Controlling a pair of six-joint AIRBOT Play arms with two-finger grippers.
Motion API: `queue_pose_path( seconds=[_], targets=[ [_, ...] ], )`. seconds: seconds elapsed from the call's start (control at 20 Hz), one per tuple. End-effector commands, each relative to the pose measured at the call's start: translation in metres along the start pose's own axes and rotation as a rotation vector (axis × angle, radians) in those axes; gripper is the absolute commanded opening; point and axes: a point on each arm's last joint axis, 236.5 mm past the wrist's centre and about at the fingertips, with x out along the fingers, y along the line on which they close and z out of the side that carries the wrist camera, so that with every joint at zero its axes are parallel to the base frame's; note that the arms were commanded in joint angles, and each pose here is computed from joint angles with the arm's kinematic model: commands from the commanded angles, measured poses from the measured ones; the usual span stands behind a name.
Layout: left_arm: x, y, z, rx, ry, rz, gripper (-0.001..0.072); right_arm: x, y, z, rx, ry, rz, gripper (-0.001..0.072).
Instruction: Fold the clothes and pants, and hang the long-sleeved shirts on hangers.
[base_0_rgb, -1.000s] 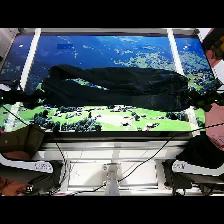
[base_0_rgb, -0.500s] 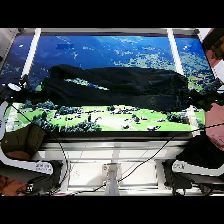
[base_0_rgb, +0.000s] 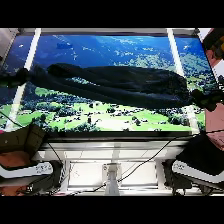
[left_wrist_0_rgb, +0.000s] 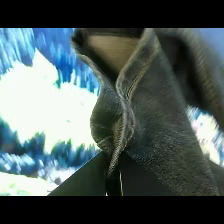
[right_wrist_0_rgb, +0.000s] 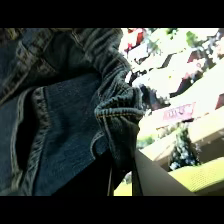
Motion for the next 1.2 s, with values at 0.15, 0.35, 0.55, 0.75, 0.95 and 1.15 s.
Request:
queue_pose_path(
  seconds=[0.15, 0.35, 0.55, 0.75, 0.95, 1.15],
  targets=[
    [-0.045, 0.045, -0.022, 0.032, 0.119, 0.163, 0.0013, -0.014, -0.009, -0.026, -0.098, 0.09, -0.038, 0.0055],
    [-0.056, 0.085, -0.078, 0.092, 0.385, 0.304, 0.0014, -0.019, -0.015, -0.055, -0.147, 0.22, -0.051, 0.0055],
    [-0.046, 0.089, -0.129, 0.051, 0.615, 0.274, 0.0014, -0.026, -0.02, -0.083, -0.208, 0.345, -0.052, 0.0055],
    [-0.045, 0.101, -0.181, 0.002, 0.875, 0.269, 0.0016, -0.027, -0.025, -0.092, -0.218, 0.394, -0.067, 0.0055],
    [-0.048, 0.131, -0.198, 0.029, 0.98, 0.367, 0.0016, -0.021, -0.037, -0.111, -0.22, 0.463, -0.104, 0.0055],
    [-0.049, 0.134, -0.199, 0.034, 0.987, 0.38, 0.0018, -0.008, -0.051, -0.146, -0.216, 0.565, -0.132, 0.0055]
  ],
)
